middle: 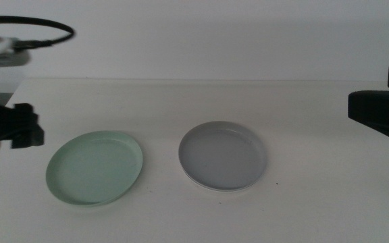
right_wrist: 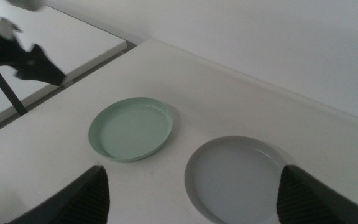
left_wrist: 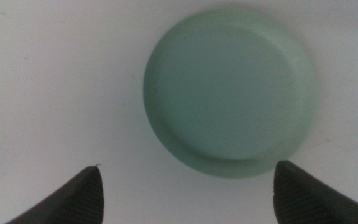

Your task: Stack the three bowls on top of each other.

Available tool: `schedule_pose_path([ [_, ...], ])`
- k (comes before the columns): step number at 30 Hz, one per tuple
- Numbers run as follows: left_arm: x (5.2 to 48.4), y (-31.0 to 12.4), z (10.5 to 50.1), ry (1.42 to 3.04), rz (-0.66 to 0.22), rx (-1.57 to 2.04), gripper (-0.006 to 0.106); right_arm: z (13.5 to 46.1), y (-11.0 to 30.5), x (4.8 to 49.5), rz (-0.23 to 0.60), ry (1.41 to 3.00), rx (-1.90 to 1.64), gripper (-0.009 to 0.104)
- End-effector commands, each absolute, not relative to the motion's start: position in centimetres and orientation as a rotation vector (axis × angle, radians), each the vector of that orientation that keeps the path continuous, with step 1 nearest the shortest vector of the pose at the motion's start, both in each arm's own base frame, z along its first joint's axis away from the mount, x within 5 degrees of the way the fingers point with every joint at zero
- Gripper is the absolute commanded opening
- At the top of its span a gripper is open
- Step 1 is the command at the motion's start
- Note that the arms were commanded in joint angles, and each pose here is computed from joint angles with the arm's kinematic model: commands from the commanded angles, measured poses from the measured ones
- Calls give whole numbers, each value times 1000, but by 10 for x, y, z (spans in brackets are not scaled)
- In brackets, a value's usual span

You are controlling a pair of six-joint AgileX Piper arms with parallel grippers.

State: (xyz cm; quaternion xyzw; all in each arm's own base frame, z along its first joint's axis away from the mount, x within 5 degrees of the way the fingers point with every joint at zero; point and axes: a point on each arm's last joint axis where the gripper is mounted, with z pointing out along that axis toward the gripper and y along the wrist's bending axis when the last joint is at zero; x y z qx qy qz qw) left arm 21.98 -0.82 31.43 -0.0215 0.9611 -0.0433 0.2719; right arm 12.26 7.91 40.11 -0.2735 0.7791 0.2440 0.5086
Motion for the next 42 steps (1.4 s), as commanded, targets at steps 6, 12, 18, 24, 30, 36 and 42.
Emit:
schedule_pose_path([
  [6,294,12,280,2720,-85,-62,94,400,78,122,581,1876,-657,93],
  [12,341,34,235,2833,-99,-86,94,400,78,122,583,1875,-656,93],
  [18,363,27,189,2882,-272,-42,94,400,78,122,583,1875,-656,93],
  [24,371,26,176,2854,-295,-68,94,400,78,122,583,1875,-656,93],
  [30,374,27,167,2852,-289,-83,92,400,78,122,583,1875,-656,93],
  [36,376,28,153,2888,-299,-104,80,400,78,122,583,1875,-656,93],
  [42,375,27,141,2936,-331,-132,58,400,78,122,583,1875,-656,93],
])
